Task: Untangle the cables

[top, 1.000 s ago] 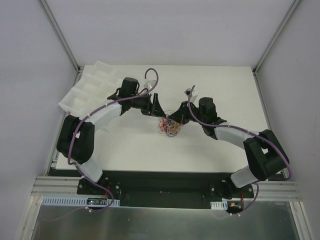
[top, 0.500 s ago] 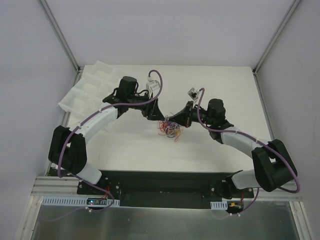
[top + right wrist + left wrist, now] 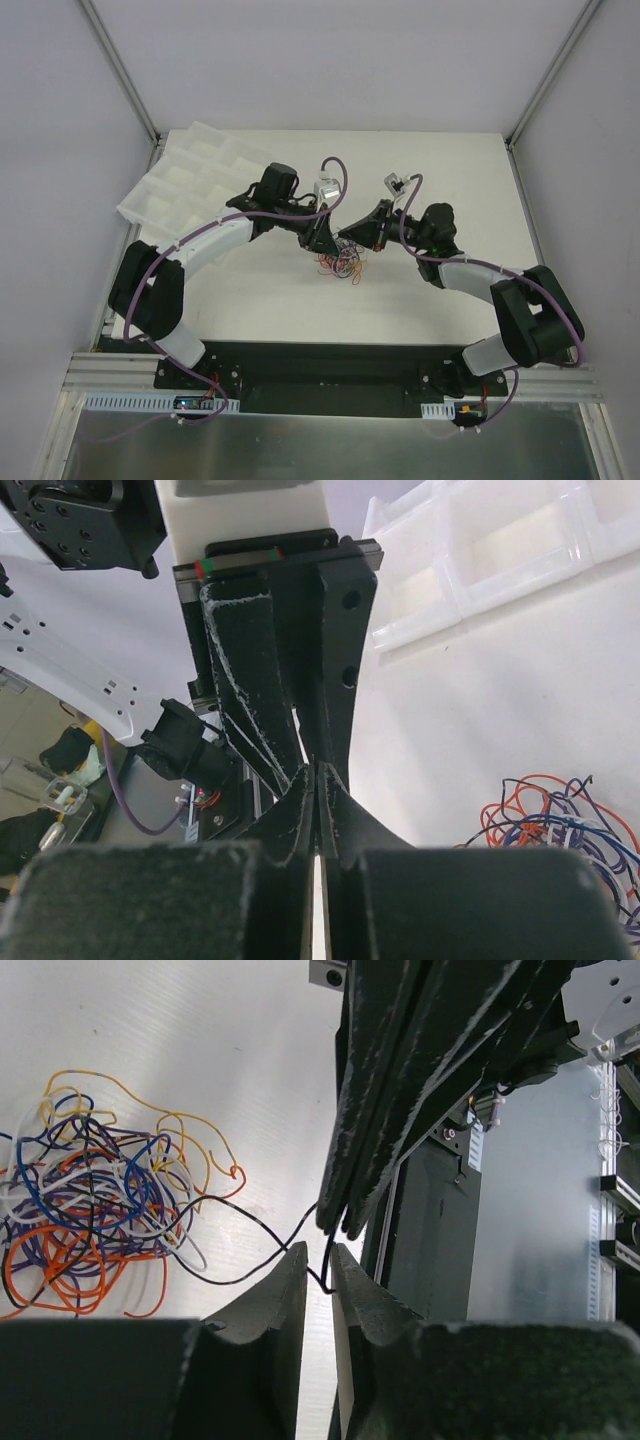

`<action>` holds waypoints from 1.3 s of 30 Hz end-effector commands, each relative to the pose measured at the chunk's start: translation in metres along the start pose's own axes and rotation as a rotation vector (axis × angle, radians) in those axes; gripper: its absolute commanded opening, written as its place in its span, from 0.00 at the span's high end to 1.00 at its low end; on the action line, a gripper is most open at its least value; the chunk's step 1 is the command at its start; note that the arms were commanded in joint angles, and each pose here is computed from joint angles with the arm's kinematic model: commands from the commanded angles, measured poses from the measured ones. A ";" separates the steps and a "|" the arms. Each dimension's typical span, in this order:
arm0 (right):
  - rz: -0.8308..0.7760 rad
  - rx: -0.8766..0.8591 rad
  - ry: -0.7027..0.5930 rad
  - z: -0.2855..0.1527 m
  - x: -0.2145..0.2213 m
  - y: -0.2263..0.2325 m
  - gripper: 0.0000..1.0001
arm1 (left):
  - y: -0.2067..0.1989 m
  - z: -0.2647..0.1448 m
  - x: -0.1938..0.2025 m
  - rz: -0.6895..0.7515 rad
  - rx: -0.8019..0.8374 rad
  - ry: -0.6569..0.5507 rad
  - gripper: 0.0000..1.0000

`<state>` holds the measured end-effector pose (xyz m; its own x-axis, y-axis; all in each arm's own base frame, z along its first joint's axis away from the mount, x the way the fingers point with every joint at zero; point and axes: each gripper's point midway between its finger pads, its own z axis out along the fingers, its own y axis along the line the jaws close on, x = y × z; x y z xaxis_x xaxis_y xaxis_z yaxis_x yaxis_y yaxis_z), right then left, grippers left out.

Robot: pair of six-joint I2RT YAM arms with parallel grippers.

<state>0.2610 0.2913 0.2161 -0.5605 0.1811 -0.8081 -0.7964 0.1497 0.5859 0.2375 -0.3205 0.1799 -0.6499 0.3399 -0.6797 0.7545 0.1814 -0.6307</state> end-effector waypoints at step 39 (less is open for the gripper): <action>-0.196 0.695 -0.144 0.023 -0.006 -0.092 0.52 | -0.199 -0.115 -0.172 0.226 -0.005 -0.481 1.00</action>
<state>0.3266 0.3044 0.1670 -0.3305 0.1673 -0.9288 -0.6130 0.7102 0.3461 0.2444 -0.3284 0.3627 -0.6413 0.0357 -0.7665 0.7463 0.2611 -0.6122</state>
